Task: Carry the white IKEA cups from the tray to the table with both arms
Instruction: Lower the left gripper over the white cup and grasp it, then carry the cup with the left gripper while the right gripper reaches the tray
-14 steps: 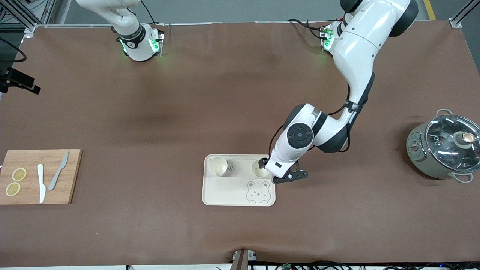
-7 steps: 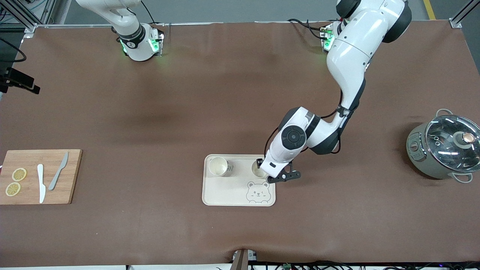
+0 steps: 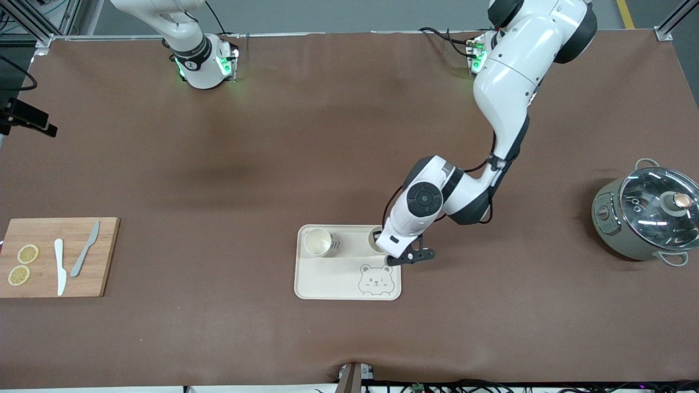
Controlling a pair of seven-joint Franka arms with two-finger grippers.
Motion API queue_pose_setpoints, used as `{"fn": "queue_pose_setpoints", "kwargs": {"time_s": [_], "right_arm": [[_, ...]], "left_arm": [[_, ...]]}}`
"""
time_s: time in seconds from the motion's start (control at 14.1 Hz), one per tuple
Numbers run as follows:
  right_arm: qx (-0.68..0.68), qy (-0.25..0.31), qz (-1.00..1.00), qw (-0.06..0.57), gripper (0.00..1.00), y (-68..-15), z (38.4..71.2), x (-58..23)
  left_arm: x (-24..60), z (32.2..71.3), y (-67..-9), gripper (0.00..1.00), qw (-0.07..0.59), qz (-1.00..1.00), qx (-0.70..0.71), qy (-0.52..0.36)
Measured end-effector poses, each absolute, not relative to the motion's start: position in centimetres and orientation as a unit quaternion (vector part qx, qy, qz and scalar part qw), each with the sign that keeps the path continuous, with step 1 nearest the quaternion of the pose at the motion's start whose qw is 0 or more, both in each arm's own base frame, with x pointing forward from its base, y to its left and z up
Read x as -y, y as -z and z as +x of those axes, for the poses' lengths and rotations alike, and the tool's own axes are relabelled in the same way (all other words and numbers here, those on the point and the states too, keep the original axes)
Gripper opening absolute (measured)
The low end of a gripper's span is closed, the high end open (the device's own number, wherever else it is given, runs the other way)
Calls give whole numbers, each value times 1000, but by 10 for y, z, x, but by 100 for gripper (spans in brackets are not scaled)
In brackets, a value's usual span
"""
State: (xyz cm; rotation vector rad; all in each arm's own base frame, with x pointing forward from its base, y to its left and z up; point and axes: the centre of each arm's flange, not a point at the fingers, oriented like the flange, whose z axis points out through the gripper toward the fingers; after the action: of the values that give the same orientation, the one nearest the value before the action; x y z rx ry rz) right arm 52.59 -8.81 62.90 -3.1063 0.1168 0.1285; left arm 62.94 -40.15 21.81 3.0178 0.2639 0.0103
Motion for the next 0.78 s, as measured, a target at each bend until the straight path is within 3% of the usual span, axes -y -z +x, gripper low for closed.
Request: {"fn": "queue_pose_setpoints", "kwargs": {"time_s": [0.5,0.78], "right_arm": [[-43,-36,-998,12,100,-629,536,93],[-44,-65,-997,7,100,-587,561,95]], "left_arm": [[388,650,-255,4,69,992,-100,-32],[365,661,-282,4,61,991,-114,-34]]}}
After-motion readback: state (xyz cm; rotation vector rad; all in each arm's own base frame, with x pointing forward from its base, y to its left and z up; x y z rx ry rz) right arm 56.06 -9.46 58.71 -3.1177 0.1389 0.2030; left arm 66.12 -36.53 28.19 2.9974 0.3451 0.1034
